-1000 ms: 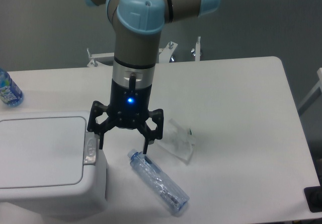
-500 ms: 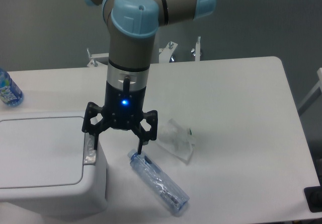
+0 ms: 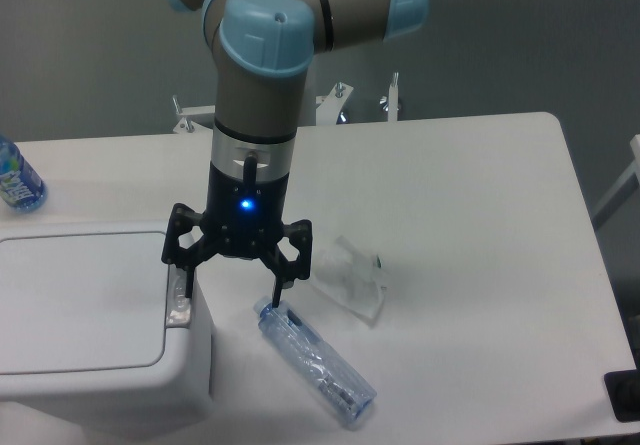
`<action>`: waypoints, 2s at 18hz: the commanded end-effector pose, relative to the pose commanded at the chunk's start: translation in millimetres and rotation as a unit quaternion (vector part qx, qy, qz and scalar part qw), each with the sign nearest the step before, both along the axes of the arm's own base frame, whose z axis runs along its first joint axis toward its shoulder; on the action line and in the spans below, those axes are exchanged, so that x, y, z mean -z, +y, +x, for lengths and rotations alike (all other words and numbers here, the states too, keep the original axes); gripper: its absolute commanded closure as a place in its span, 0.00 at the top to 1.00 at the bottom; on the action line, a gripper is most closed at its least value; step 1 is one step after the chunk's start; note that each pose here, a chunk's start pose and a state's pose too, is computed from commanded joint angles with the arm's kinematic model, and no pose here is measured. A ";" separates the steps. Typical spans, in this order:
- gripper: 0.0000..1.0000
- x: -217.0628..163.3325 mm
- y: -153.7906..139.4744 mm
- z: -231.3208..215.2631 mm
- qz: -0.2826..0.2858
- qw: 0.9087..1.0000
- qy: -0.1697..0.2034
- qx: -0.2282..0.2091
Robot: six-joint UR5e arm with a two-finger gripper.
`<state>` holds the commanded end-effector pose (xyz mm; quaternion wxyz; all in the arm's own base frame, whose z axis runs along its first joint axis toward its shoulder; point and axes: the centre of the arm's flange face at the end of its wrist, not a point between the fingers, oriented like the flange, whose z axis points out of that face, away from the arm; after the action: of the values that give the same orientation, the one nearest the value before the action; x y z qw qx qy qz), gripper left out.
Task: Open the trash can
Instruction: 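Lift the gripper up away from the opened trash can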
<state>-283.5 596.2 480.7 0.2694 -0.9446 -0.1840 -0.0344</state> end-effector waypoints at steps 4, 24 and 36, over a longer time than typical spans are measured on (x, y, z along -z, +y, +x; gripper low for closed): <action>1.00 3.0 1.1 -0.9 -0.002 1.000 -0.001 0.000; 1.00 -96.1 -70.4 -88.7 0.046 0.992 0.088 -0.078; 1.00 -43.9 -177.5 -145.2 -0.193 0.960 0.199 0.030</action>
<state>-428.7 418.7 524.6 0.1122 -0.9715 -0.1014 0.1826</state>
